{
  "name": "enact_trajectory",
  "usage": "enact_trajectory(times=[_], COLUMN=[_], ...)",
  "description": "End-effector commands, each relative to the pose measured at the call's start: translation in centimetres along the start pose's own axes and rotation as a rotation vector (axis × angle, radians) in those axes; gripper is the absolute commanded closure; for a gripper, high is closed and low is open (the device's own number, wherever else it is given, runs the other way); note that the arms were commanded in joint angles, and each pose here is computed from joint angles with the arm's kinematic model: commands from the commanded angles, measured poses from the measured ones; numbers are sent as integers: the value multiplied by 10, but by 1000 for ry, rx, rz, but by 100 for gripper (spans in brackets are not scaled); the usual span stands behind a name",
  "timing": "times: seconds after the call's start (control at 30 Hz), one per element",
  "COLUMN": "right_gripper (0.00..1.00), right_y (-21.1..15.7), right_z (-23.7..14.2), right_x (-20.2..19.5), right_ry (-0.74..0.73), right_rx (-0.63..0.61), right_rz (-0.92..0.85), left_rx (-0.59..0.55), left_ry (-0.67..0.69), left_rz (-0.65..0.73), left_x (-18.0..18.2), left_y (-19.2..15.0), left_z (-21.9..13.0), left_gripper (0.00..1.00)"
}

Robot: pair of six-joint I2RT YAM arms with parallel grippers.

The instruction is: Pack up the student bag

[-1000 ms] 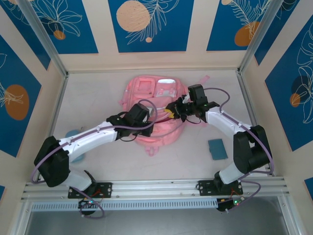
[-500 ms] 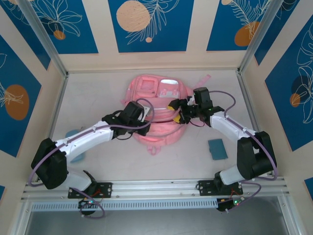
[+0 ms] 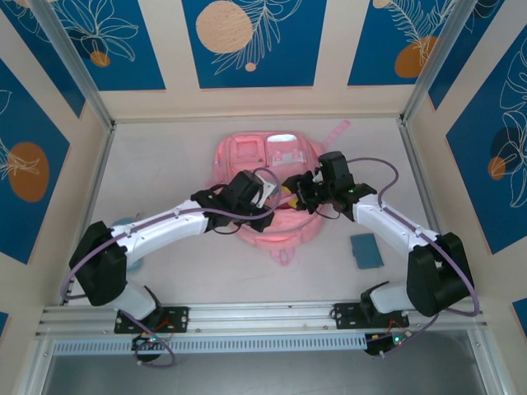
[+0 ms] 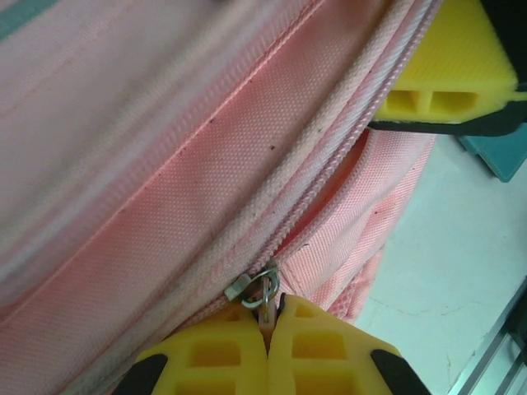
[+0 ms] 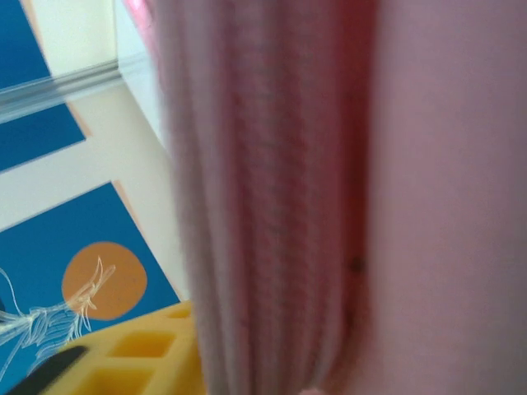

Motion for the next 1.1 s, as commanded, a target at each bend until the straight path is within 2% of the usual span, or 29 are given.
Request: enact_trajectory(times=[0.0,0.1,0.2,0.37,0.57,0.83,1.07], right_gripper=[71,74,75,75,78,81,82], right_y=[2,9,17,24,26,23,22], right_z=[-14,-26,-38,-49,-50,-52,-45], right_x=[-5,-2,1,6,7,6,5], right_ry=[-36,-32,-3,26,37,14,4], right_rx=[-65,-95,-117,-107,-83,-46,2], right_rz=[-24,-50,-59,-73,-86,-121,-130], left_rx=[-29,37,81,88,52,134,70], left_ry=[26,75,119,188,258,310,280], left_rz=[76,106,79,58,131,162,128], left_x=[-2,13,36,68,91,140,173], left_y=[12,-7,-26,-38,-29,-29,7], left_z=[-13,-19,-25,-39,-52,-51,-46], left_gripper=[100,100,100,100,100,100,100])
Point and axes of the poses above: each hand's point on the last joint's axis, 136 mm out from that joint toward the fingers, its own z axis out along the fingers, its own x axis along the line the jaws close on, y = z × x, the point moved 3 cm from there along -z, back along the fingers, and after that the axes turned 5 degrees about z, right-handed, at the moved point
